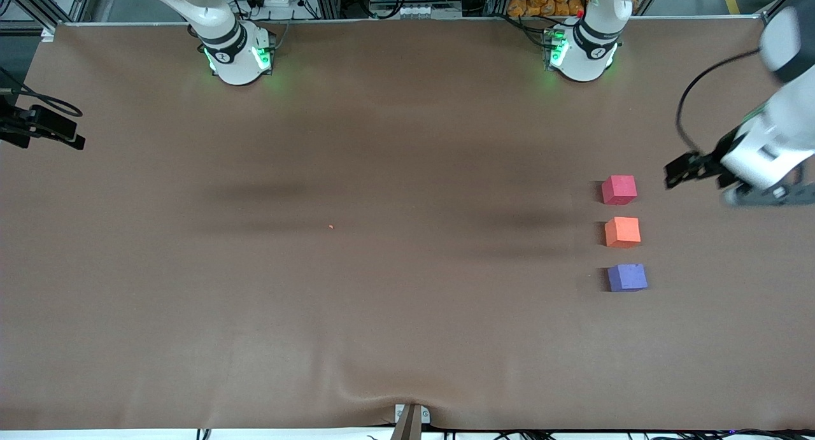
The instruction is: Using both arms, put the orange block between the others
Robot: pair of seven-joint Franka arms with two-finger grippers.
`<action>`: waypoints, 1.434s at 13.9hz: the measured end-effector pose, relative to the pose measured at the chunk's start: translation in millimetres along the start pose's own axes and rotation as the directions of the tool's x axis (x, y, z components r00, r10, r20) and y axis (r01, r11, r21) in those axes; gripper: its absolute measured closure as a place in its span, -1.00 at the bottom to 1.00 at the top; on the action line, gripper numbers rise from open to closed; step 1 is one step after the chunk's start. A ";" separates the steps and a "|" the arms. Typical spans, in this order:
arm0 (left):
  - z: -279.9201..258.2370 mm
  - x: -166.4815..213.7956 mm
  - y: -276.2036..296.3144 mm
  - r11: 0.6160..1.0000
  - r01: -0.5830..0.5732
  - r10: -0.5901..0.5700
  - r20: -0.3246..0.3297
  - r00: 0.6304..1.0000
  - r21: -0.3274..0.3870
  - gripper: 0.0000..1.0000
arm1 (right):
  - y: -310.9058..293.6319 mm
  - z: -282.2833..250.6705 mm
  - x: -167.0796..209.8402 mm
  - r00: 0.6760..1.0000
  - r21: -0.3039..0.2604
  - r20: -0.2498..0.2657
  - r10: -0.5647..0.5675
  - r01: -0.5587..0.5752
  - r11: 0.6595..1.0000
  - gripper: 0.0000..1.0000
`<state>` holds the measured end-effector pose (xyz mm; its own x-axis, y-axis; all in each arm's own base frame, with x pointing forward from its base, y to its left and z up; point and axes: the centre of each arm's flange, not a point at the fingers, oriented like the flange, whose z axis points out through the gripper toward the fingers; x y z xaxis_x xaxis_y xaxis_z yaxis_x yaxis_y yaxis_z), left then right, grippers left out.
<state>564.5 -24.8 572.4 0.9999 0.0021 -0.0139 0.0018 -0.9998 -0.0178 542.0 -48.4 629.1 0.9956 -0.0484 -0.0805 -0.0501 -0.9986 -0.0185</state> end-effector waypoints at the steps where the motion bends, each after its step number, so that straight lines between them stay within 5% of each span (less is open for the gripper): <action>1: -19.4 -2.1 -1.1 1.000 -0.003 0.003 -0.003 1.000 0.000 -1.00 | -0.2 0.0 0.0 1.000 0.000 0.000 0.000 0.000 1.000 -1.00; 11: -94.7 -42.0 -6.3 0.999 -0.030 0.030 -0.037 0.999 -0.018 -1.00 | -0.1 0.0 -0.1 1.000 0.000 0.000 0.000 0.000 1.000 -1.00; 20: -97.0 -45.7 -10.6 0.999 -0.029 0.028 -0.033 0.999 -0.028 -1.00 | -0.2 0.0 -0.1 1.000 0.000 0.001 0.000 0.000 1.000 -1.00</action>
<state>520.1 -16.1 670.2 0.9995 -0.0263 0.0187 -0.0265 -0.9996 0.0107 541.9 -48.2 629.0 0.9955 -0.0480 -0.0811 -0.0497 -0.9986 -0.0185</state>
